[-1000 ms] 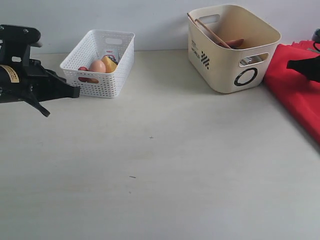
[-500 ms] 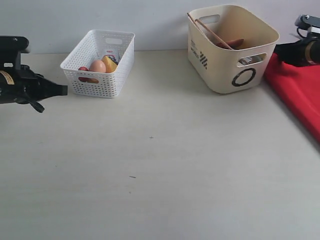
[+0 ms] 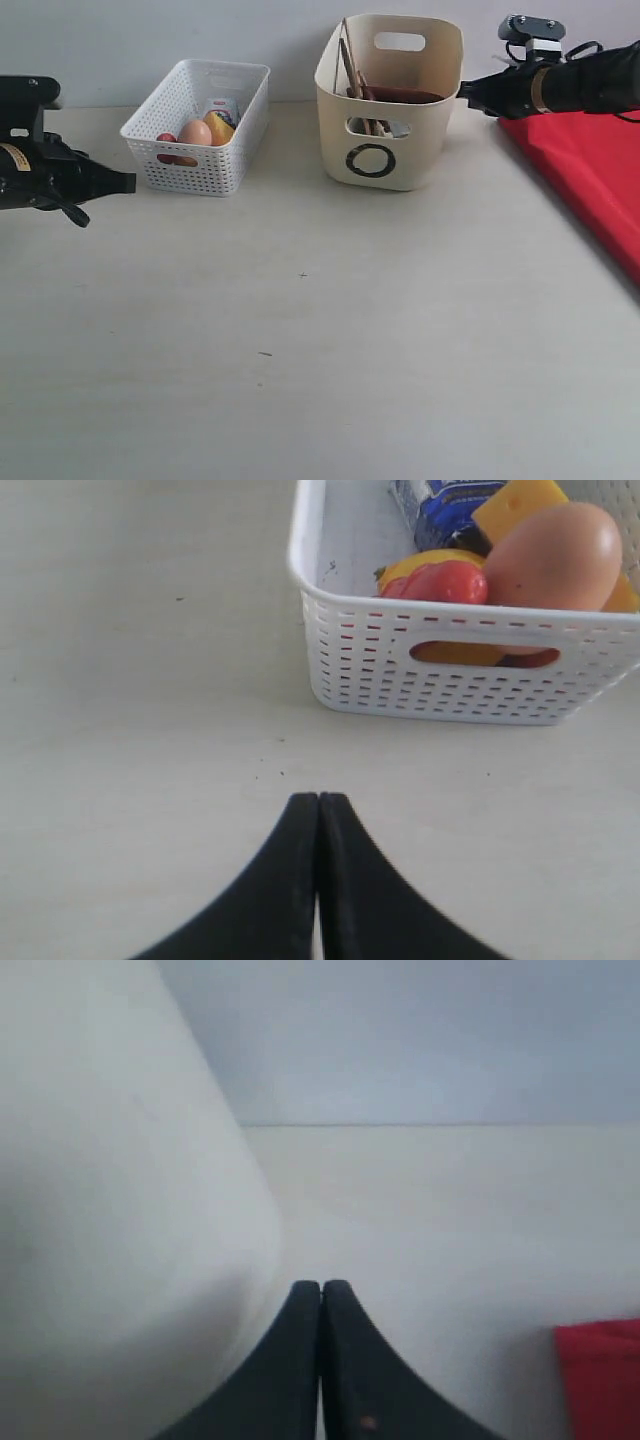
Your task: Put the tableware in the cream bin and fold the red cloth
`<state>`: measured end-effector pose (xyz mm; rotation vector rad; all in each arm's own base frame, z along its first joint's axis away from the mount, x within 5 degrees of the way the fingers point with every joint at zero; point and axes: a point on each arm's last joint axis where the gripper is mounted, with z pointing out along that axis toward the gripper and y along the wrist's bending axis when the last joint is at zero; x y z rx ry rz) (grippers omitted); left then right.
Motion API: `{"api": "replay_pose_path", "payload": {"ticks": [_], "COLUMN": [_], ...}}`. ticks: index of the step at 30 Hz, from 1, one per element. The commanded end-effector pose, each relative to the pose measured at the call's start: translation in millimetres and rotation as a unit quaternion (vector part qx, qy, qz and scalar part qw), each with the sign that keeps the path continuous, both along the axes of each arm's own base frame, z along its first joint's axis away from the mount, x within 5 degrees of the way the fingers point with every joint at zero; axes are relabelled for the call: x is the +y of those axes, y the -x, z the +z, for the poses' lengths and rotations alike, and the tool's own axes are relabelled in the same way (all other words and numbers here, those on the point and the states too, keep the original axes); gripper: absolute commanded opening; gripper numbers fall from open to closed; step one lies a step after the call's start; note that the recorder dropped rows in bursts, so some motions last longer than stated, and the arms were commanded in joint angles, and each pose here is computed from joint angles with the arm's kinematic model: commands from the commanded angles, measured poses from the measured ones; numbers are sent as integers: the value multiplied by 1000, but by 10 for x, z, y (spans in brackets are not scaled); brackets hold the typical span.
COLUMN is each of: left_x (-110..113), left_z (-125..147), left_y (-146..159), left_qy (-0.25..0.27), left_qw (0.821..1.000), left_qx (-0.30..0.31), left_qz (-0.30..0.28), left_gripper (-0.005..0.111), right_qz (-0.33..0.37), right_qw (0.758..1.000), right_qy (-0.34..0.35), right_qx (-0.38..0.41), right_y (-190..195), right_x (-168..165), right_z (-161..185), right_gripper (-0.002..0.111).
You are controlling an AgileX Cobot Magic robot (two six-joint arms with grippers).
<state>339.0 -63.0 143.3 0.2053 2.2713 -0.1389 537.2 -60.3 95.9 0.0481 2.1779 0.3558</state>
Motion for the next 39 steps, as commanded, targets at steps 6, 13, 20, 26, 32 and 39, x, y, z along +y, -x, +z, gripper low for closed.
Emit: {"api": "replay_pose_path", "payload": {"ticks": [6,13,20,26,32,39], "left_x": [9,11,11,11,11,13], "left_z": [11,7,7,13,13,8], "left_y": [-10,-6,-6,-6,-6,-1], "left_qy": [2,1,1,2,2,0], "left_qw": [1000,1000,1000,1000,1000,1000], "left_qx": [1,4,4,4,4,7], "left_qz": [5,5,5,5,5,6], "left_gripper": [1,1,1,1,1,1], "right_qz": [-78,-178,-198,-159,-87,-54], "right_qw": [996,981,975,983,995,998], "right_qy": [-50,-64,-59,-40,-19,-21], "right_qx": [-15,28,78,88,51,31], "right_y": [155,616,845,581,237,126], "right_x": [-715,-1550,-1703,-1253,-705,-490], "right_z": [329,35,-401,-599,-402,-258], "right_gripper": [0,0,0,0,0,0]}}
